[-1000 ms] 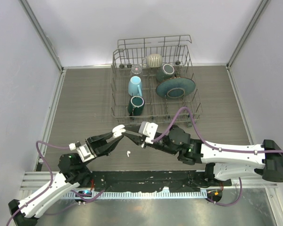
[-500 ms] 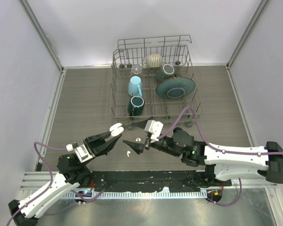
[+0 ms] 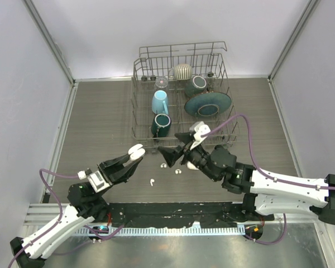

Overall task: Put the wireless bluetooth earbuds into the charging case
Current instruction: Pick up the earbud from the center of the board.

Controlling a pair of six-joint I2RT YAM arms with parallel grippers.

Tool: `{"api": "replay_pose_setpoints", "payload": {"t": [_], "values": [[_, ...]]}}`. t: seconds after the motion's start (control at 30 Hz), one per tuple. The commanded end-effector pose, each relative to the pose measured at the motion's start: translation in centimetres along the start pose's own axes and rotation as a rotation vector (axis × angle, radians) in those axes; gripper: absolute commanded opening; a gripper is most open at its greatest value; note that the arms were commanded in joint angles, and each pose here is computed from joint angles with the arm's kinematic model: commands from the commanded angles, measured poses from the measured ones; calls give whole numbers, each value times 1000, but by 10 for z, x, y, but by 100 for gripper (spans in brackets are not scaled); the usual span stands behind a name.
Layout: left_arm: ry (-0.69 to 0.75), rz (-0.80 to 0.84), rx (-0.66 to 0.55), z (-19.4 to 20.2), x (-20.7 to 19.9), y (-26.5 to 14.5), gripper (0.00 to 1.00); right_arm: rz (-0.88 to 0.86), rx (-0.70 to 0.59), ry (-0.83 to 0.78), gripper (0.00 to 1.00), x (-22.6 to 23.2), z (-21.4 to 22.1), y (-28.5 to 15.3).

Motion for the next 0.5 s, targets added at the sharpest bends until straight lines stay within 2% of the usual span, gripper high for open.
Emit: {"api": "replay_pose_setpoints", "payload": {"t": [0.0,0.07,0.2,0.37,0.47], "values": [[56,-31,-41,-11,6,4,0,174,135,193,89,-21,13,1],[58,-35,-34,-9,6,4,0,198,147,251,84,-27,23,-1],[64,-52,-34,-6,9,4,0,174,176,434,81,-27,45,1],[98,-69,-19,-3,12,3,0,221,365,496,78,-24,88,6],[122,-87,-17,-1,14,0,0,189,470,543,72,-14,114,6]]}}
Point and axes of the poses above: each gripper's point midway between its finger pads, its own y axis out along the fingers, its own x axis along the line the jaws close on, z = x × y, the point moved 7 cm from there along -y, back along the fingers, and after that the axes turned 5 degrees about -y, right-handed, at the moved point
